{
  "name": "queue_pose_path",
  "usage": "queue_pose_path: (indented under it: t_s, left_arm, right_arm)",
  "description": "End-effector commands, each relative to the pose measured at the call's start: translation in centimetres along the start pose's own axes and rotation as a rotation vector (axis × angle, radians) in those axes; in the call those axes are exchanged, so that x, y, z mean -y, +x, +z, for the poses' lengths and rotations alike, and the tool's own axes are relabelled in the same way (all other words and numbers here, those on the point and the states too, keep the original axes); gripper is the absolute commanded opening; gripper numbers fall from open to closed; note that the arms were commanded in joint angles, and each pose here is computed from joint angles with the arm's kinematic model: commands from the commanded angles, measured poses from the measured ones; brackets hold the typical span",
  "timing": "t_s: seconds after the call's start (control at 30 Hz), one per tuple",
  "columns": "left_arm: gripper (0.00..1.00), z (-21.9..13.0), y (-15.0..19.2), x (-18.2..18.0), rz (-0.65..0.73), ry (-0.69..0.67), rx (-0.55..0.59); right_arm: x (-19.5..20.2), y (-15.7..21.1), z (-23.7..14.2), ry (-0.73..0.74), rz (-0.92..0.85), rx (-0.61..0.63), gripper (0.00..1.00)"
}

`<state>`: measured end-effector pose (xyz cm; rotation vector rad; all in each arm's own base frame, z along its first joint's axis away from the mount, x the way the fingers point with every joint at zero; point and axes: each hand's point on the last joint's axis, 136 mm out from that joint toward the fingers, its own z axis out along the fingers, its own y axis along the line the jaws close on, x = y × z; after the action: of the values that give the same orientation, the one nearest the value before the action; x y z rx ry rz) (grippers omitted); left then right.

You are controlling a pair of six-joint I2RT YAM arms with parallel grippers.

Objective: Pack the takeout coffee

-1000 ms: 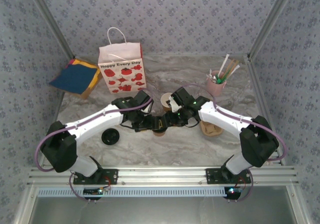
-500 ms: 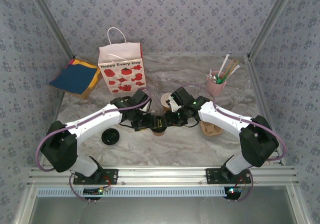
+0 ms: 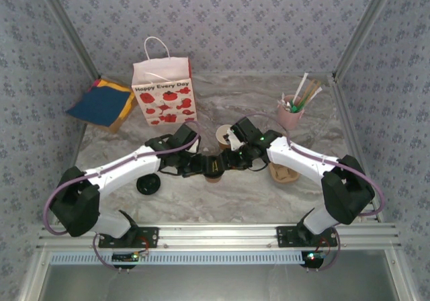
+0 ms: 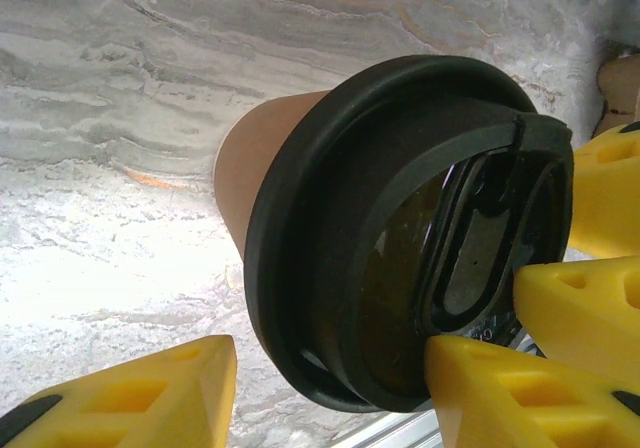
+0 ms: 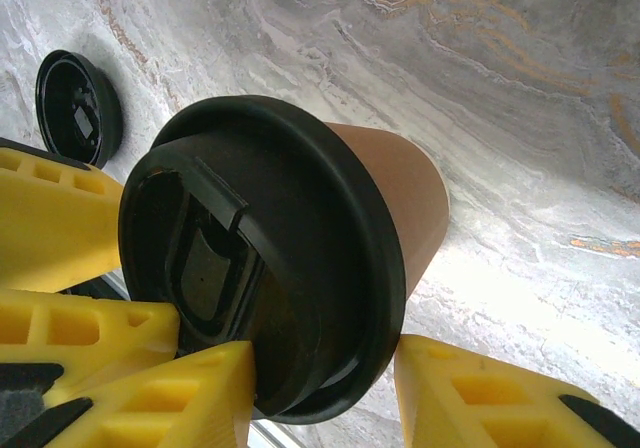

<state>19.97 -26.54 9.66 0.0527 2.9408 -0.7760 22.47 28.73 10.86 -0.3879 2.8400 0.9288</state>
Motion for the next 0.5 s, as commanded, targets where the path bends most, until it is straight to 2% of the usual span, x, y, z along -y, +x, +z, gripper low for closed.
queue_pose_path:
  t_s: [0.0, 0.47]
  left_arm:
    - [0.53, 2.2, 4.0, -6.2, -0.039, -0.231, -0.143]
    - [0.59, -2.1, -1.0, 0.0, 0.002, -0.094, -0.017]
  right_arm:
    - [2.9, 1.8, 1.2, 0.095, 0.059, -0.061, 0.41]
    - [0.3, -0.2, -1.0, 0.051, 0.019, -0.004, 0.45]
